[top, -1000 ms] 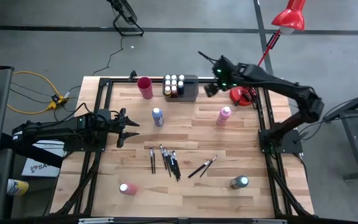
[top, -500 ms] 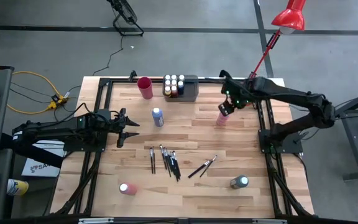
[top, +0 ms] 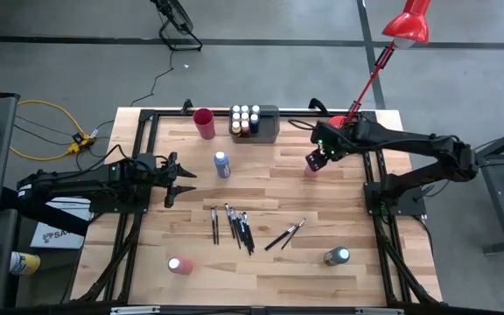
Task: Pick & Place Paint Supplies
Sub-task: Put the pink paint bottle into the black bin
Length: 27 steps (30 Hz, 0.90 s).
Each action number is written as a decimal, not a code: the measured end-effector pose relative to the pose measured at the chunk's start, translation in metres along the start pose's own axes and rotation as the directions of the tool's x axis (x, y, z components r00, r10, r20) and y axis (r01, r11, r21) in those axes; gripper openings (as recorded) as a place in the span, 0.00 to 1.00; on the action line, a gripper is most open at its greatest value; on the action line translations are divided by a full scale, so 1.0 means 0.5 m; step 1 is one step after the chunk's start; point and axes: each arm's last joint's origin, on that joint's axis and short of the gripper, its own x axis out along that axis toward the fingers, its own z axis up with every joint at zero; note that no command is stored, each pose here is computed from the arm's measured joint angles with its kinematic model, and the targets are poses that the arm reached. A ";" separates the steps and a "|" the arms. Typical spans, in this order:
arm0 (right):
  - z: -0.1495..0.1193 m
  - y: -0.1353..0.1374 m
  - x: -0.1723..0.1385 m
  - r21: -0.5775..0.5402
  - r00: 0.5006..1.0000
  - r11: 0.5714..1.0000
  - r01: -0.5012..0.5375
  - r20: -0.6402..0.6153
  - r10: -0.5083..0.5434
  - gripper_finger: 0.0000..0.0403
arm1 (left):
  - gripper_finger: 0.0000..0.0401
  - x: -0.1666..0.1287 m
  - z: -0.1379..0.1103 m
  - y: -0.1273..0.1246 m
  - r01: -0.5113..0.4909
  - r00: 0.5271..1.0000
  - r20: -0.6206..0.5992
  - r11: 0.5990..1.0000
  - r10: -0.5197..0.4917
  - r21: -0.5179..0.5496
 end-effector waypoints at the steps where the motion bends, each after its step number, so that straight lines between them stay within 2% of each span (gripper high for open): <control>1: -0.001 0.000 0.003 -0.001 1.000 1.000 0.002 -0.002 -0.002 0.60 | 0.46 0.000 0.000 0.000 0.000 1.000 0.000 1.000 0.000 0.000; 12: 0.006 0.006 0.004 0.005 0.999 0.999 -0.036 0.034 0.036 0.57 | 0.46 0.000 0.000 0.000 0.000 1.000 0.000 1.000 0.000 0.000; 24: 0.004 0.004 0.004 -0.012 0.999 1.000 -0.027 0.026 0.027 0.30 | 0.46 0.000 0.000 0.000 0.000 1.000 0.000 1.000 0.000 0.000; 27: 0.005 0.005 0.003 -0.035 0.999 0.999 -0.029 0.029 0.030 0.28 | 0.46 0.000 0.000 0.000 0.000 1.000 0.000 1.000 0.000 0.000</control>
